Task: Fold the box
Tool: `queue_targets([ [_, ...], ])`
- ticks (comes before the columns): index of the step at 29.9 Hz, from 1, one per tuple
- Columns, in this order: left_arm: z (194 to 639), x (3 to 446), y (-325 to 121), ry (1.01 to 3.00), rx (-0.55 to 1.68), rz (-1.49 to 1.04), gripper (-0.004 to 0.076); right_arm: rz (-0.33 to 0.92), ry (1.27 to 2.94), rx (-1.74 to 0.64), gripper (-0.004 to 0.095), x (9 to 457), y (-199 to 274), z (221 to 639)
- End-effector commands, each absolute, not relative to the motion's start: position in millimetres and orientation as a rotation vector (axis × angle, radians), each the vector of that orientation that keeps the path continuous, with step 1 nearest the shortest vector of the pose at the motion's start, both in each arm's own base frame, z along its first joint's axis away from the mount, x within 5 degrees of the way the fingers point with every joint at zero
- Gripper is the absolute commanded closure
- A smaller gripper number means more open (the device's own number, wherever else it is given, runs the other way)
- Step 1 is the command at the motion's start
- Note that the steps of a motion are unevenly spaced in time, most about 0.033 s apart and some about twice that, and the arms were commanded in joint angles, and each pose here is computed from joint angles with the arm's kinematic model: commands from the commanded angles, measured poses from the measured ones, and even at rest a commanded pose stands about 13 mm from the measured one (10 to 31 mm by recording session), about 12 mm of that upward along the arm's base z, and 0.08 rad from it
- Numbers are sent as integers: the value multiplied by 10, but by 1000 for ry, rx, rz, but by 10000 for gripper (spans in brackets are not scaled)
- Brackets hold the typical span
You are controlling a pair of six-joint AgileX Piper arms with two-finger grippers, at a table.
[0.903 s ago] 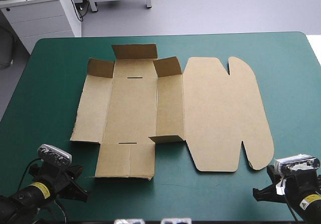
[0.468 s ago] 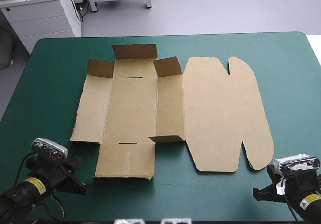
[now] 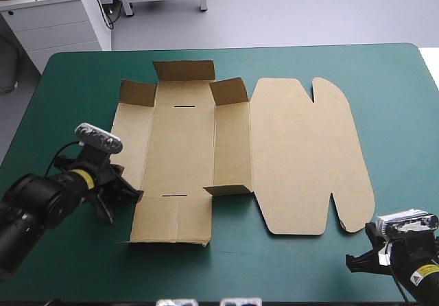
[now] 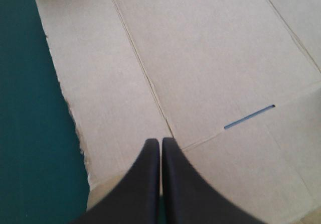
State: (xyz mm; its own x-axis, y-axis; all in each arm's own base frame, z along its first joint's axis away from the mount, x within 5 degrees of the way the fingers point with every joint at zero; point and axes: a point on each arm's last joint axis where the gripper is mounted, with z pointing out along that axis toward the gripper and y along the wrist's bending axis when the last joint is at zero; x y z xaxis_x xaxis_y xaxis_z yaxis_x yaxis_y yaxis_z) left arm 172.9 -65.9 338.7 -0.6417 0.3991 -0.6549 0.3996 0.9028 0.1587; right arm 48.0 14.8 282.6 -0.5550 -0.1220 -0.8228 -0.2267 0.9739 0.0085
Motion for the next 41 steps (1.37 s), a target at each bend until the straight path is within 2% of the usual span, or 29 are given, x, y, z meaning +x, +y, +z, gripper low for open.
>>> queue_targets([
  [1, 3553, 2026, -805, 2276, 566, -7, 706, 131, 2082, -244, 922, 517, 148, 2958],
  [7, 3567, 2369, -957, 2312, 618, -63, 706, 131, 2083, -245, 922, 516, 148, 2957],
  [12, 3608, 2589, -796, 2363, 609, -229, 706, 131, 2088, -246, 922, 514, 149, 2954],
  [18, 3578, 2760, -185, 2442, 436, -414, 707, 132, 2098, -248, 922, 509, 149, 2946],
  [25, 3363, 2740, 477, 2621, 199, -429, 707, 132, 2099, -248, 922, 509, 149, 2945],
  [30, 3182, 2789, 856, 2657, 5, -464, 701, 132, 2104, -249, 922, 506, 149, 2941],
  [32, 3126, 2831, 924, 2641, -58, -524, 659, 133, 2106, -249, 922, 505, 149, 2940],
  [33, 3094, 2860, 943, 2632, -72, -557, 613, 133, 2106, -249, 922, 505, 149, 2939],
  [38, 2912, 2994, 991, 2633, -117, -644, 274, 133, 2110, -250, 922, 503, 149, 2936],
  [41, 2808, 3054, 1009, 2641, -107, -681, 149, 133, 2110, -250, 922, 503, 149, 2936],
])
